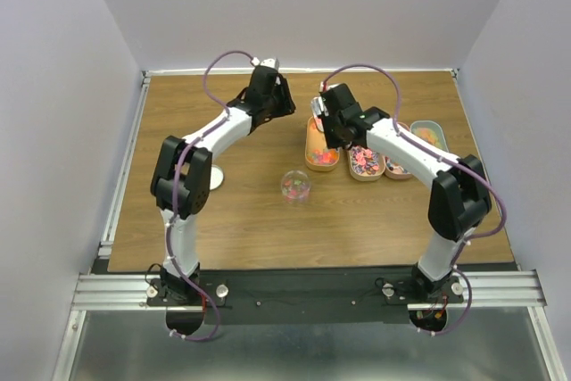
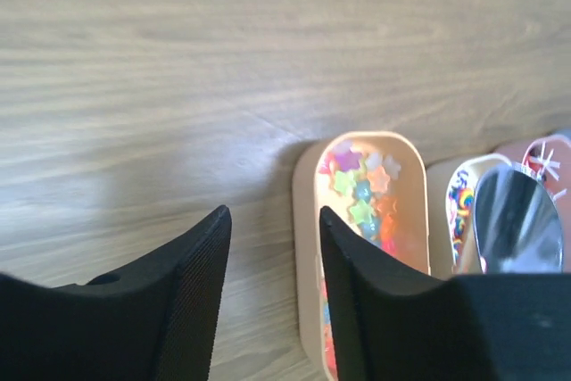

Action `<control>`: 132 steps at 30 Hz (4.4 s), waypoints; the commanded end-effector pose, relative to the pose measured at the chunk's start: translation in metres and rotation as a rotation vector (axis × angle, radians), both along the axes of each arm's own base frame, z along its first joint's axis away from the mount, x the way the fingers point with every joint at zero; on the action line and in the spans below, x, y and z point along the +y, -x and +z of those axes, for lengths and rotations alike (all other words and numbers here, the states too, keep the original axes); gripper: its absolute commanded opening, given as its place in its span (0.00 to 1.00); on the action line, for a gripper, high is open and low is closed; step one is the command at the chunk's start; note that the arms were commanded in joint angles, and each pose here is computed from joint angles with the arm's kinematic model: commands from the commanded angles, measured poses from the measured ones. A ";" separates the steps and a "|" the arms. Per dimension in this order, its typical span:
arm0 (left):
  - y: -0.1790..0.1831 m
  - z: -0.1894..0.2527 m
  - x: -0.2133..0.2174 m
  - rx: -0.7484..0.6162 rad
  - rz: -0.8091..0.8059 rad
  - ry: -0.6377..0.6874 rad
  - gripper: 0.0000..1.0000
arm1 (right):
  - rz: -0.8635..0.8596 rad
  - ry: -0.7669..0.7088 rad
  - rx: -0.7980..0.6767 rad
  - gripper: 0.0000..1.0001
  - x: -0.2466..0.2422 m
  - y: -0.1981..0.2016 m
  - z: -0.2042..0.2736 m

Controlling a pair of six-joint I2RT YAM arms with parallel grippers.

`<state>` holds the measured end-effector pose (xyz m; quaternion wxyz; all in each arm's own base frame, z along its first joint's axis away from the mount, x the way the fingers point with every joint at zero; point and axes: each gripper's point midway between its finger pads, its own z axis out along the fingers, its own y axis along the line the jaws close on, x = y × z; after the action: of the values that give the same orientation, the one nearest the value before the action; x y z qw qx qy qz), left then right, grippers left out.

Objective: Pack the candies
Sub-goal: Scoop the fake candies from the storage box, then place the fake candies in the packing bottle.

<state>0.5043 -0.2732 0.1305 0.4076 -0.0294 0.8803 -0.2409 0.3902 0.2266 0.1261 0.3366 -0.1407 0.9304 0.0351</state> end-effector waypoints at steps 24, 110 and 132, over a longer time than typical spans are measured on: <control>0.156 0.120 0.204 -0.403 0.537 -0.222 0.76 | 0.426 0.105 0.456 0.01 0.008 0.207 0.003; 0.188 0.140 0.232 -0.567 0.615 -0.180 0.86 | 0.304 -0.386 1.179 0.01 0.048 0.229 0.022; 0.187 0.138 0.231 -0.563 0.612 -0.187 0.86 | 0.307 -0.283 1.016 0.01 0.034 0.213 0.025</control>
<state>0.3188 -0.0481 0.2678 0.6798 -0.1740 0.7115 -0.0363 0.1667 0.2703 0.1395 -0.1959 -0.1728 0.9155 0.3059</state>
